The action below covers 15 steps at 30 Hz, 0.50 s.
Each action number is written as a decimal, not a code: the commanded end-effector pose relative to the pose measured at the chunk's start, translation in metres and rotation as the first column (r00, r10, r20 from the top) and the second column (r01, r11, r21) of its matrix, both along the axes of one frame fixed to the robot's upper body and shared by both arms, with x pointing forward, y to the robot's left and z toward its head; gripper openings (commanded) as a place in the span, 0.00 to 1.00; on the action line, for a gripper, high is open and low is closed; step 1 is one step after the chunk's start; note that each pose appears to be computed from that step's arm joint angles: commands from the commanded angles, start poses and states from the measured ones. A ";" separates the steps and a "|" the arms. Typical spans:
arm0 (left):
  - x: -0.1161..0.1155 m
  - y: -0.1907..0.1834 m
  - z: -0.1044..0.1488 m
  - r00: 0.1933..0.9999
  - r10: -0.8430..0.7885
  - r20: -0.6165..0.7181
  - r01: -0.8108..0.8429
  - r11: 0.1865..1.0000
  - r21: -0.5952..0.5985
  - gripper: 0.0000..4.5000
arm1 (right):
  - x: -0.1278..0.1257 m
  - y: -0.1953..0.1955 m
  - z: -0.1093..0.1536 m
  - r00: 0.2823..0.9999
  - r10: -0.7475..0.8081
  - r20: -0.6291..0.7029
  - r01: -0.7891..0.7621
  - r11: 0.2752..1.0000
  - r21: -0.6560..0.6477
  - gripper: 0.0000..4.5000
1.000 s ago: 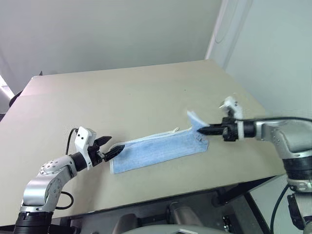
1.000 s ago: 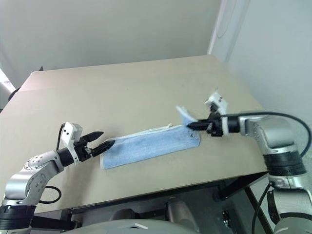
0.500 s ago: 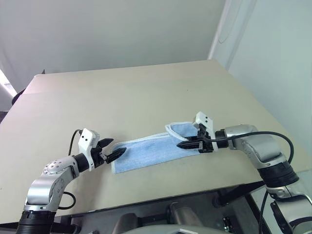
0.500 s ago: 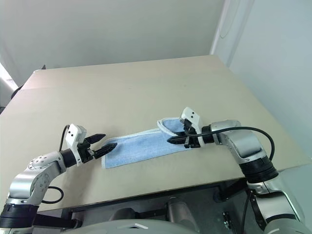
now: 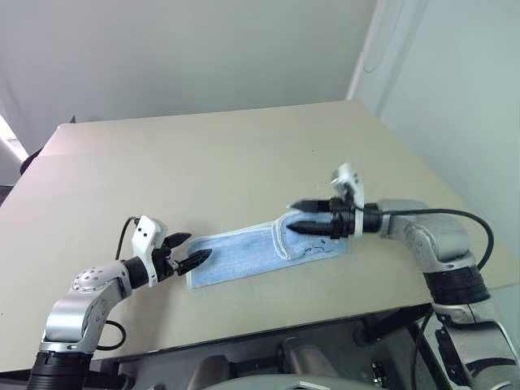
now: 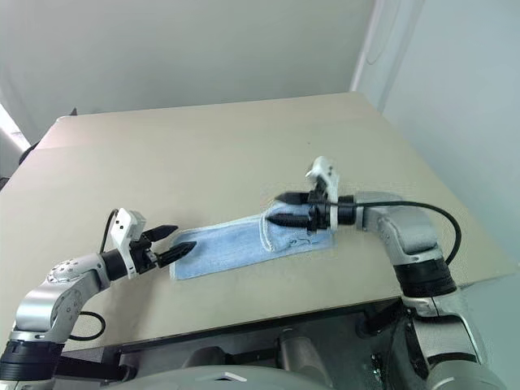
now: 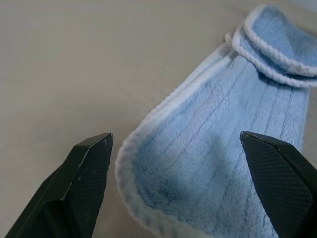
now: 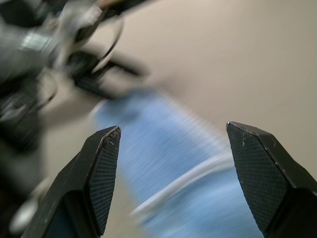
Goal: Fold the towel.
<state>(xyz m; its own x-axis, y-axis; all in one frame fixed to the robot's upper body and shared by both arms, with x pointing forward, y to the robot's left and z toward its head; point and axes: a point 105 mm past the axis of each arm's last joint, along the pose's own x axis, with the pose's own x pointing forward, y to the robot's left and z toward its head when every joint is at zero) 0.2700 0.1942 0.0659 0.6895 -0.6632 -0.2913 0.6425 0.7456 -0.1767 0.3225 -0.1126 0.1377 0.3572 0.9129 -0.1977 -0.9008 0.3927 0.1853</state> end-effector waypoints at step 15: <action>0.006 0.020 0.020 0.995 0.062 0.077 -0.062 0.998 0.005 0.96 | -0.002 0.007 -0.135 0.988 -0.056 -0.146 0.031 0.985 -0.170 0.79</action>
